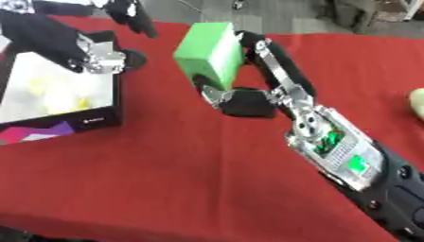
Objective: Pick up the objects with one hand, pass them to the other hand, and then place them into the box on the other side of the table.
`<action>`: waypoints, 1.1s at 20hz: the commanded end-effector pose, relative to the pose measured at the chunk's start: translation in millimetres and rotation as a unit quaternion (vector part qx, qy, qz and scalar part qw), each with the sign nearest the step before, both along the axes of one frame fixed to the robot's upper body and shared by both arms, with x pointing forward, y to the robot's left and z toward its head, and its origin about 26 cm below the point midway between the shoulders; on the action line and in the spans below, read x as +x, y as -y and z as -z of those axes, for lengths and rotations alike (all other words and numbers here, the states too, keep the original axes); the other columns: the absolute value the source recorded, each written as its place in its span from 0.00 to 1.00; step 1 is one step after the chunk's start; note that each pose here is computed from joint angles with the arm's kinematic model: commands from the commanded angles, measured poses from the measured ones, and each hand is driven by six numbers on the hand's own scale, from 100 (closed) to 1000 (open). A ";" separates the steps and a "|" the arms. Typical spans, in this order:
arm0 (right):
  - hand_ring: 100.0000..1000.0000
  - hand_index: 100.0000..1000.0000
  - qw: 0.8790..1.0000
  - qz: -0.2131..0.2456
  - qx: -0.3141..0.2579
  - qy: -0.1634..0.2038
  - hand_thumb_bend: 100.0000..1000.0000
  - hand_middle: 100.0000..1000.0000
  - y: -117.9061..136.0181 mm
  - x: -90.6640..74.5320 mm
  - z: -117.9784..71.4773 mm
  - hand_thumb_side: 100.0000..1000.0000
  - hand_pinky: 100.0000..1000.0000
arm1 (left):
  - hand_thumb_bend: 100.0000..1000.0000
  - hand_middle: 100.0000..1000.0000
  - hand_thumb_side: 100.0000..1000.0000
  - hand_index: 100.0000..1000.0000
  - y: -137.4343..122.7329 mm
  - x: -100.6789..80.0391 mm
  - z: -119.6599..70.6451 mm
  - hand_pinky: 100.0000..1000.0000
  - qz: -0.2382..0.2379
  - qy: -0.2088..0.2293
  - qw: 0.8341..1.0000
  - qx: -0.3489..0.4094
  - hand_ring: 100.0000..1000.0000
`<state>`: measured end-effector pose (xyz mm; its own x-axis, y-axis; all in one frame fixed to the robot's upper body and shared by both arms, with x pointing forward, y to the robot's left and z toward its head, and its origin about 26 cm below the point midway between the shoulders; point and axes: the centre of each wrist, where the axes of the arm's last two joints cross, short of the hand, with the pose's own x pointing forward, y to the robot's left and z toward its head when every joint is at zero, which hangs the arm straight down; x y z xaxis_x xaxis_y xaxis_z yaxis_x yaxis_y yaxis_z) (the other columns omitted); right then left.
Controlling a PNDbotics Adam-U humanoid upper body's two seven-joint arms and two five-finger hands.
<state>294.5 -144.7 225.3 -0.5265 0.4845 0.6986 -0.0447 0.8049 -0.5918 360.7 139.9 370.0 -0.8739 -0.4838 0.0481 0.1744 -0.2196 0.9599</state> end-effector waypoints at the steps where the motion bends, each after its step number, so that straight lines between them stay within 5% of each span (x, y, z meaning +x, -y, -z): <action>1: 0.47 0.48 0.999 -0.022 -0.020 0.013 0.00 0.39 -3.3 -4.5 -7.8 0.09 0.76 | 0.29 0.79 0.75 0.87 3.4 -3.3 -11.6 0.90 0.006 0.026 1.000 0.008 0.85; 7: 0.47 0.48 0.997 -0.048 -0.056 0.001 0.00 0.39 -8.5 -6.7 -4.5 0.08 0.76 | 0.42 0.81 0.71 0.89 10.5 -10.7 -13.3 0.92 0.010 0.069 0.997 0.009 0.88; 11: 0.47 0.48 0.996 -0.056 -0.067 -0.005 0.00 0.39 -11.1 -7.7 -3.5 0.08 0.76 | 0.50 0.82 0.78 0.90 15.4 -20.5 -12.6 0.93 0.007 0.088 0.996 0.016 0.89; 22: 0.47 0.47 0.995 -0.074 -0.071 -0.002 0.00 0.38 -17.3 -9.4 -4.9 0.07 0.76 | 0.55 0.82 0.91 0.89 25.5 -31.0 -12.8 0.94 0.019 0.059 0.997 0.054 0.91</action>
